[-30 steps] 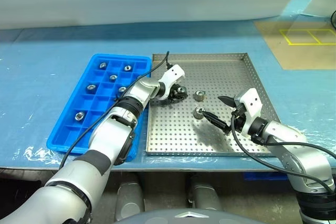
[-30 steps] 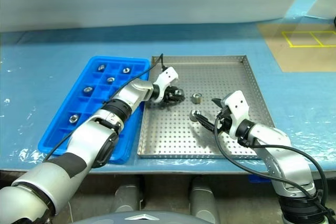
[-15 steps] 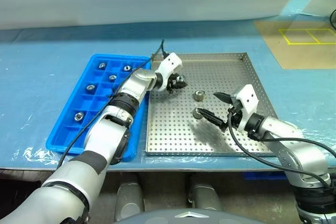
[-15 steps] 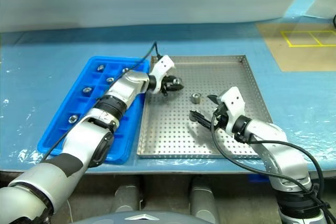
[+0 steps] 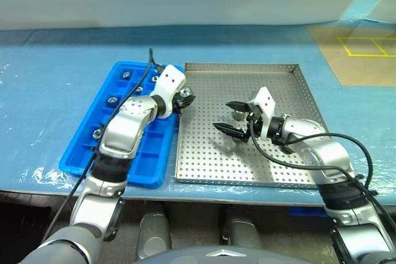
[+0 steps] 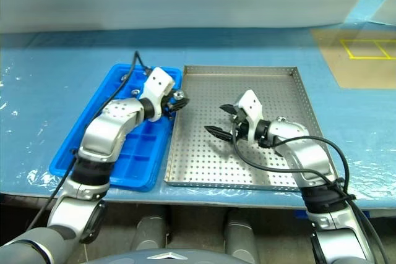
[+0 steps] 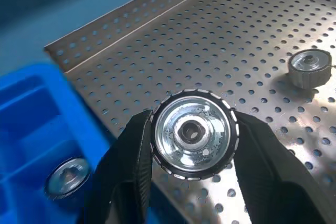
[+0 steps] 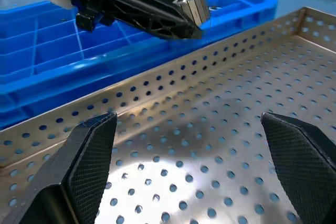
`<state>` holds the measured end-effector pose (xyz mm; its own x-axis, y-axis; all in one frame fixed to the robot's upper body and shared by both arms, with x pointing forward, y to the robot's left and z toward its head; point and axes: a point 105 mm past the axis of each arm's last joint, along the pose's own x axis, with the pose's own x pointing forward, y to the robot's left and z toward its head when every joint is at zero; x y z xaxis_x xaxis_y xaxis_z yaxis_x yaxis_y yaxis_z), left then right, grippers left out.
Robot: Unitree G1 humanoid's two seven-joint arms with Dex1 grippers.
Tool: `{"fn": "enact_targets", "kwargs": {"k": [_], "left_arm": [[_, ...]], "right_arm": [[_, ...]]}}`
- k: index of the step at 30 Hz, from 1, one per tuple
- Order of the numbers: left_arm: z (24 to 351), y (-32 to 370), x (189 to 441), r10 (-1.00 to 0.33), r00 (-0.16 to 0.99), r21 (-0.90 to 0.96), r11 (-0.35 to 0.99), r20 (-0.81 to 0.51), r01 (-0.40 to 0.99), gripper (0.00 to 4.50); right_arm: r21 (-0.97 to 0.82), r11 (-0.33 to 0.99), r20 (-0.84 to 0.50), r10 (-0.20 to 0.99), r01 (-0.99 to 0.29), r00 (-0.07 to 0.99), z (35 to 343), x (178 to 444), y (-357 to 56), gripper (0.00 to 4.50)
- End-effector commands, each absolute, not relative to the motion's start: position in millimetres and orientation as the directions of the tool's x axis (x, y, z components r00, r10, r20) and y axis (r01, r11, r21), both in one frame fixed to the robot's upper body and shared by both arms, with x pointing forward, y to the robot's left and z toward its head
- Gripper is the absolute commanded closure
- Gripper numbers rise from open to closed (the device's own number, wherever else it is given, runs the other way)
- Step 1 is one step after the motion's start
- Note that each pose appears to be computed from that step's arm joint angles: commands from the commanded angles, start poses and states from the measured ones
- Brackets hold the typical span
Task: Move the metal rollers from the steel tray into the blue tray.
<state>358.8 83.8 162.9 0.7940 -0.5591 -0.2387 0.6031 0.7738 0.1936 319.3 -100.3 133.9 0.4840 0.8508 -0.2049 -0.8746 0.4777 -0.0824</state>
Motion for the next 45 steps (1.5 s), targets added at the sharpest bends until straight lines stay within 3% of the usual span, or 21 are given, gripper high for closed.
{"fn": "enact_targets", "kwargs": {"k": [1,14,22,45], "left_arm": [[185.8,100.3,347.6,-0.484,0.862,0.228,0.831,-0.152,0.507,2.69],[169.5,145.7,307.6,-0.227,0.962,0.210,0.944,-0.151,0.256,2.69],[160.2,166.8,305.3,-0.110,0.981,0.208,0.968,-0.162,0.143,2.69],[130.6,166.2,336.1,-0.157,0.963,0.202,0.958,-0.220,0.202,2.69]], "right_arm": [[-0.112,0.411,-0.183,0.886,-0.904,0.426,142.0,322.2,-90.2,0.00],[-0.105,0.257,-0.204,0.940,-0.961,0.274,140.5,330.5,-66.8,0.00],[-0.109,0.221,-0.210,0.948,-0.969,0.240,141.7,333.0,-61.5,0.00],[-0.113,0.275,-0.203,0.934,-0.955,0.293,137.6,328.2,-69.9,0.00]]}}
